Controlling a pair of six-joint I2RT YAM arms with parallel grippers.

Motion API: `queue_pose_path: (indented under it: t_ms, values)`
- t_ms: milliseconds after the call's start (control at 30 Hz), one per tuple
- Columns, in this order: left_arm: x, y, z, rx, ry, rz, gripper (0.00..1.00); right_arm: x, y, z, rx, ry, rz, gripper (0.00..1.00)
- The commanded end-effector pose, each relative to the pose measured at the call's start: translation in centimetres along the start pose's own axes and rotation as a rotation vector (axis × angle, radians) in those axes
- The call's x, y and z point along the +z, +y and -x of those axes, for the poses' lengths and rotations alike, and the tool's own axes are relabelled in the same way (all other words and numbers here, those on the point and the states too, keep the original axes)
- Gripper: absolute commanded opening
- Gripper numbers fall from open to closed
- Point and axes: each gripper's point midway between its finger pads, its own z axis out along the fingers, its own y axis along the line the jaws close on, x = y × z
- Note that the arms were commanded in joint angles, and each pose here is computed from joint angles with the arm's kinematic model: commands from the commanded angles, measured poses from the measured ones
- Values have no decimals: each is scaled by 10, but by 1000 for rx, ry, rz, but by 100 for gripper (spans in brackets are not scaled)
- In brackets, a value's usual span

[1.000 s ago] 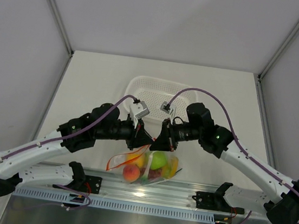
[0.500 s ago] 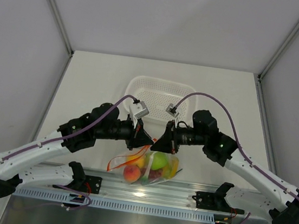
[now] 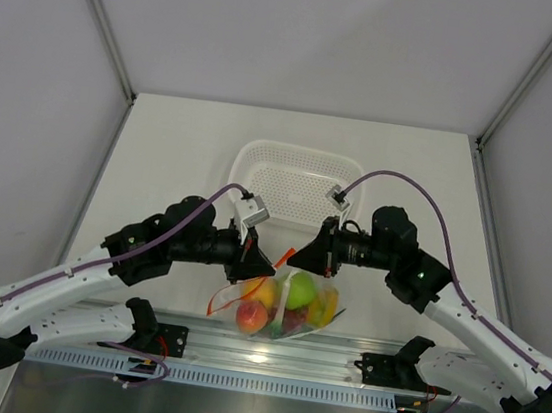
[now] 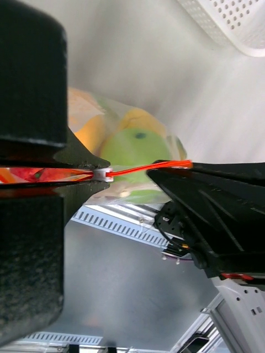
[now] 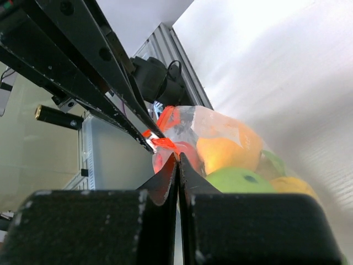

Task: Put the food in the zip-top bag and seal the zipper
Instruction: Zip the zipper food storage bag at the center of the board.

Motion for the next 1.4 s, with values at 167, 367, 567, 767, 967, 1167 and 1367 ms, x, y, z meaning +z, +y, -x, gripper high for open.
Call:
queue_pose_path:
  t_ms: [167, 367, 567, 767, 967, 1167, 1367]
  values:
    - [-23, -4, -27, -26, 85, -2, 1, -16, 11, 50, -84, -179, -13, 0]
    - [-30, -4, -34, -24, 95, 1, 0, -16, 24, 34, -96, -34, 154, 10]
    - [-29, -13, -23, 24, 81, -52, 1, -12, 28, 10, -199, 144, 257, 72]
    - [-25, -18, -14, 42, 84, -77, 1, 1, 17, 1, -205, 247, 331, 76]
    - [-24, -18, -11, 48, 78, -72, 1, 15, 21, -10, -188, 320, 425, 57]
    - [-23, -17, -12, 44, 79, -75, 1, 21, 31, -15, -212, 355, 476, 41]
    - [-20, -16, -12, 43, 79, -70, 1, 26, 41, -25, -219, 408, 518, 34]
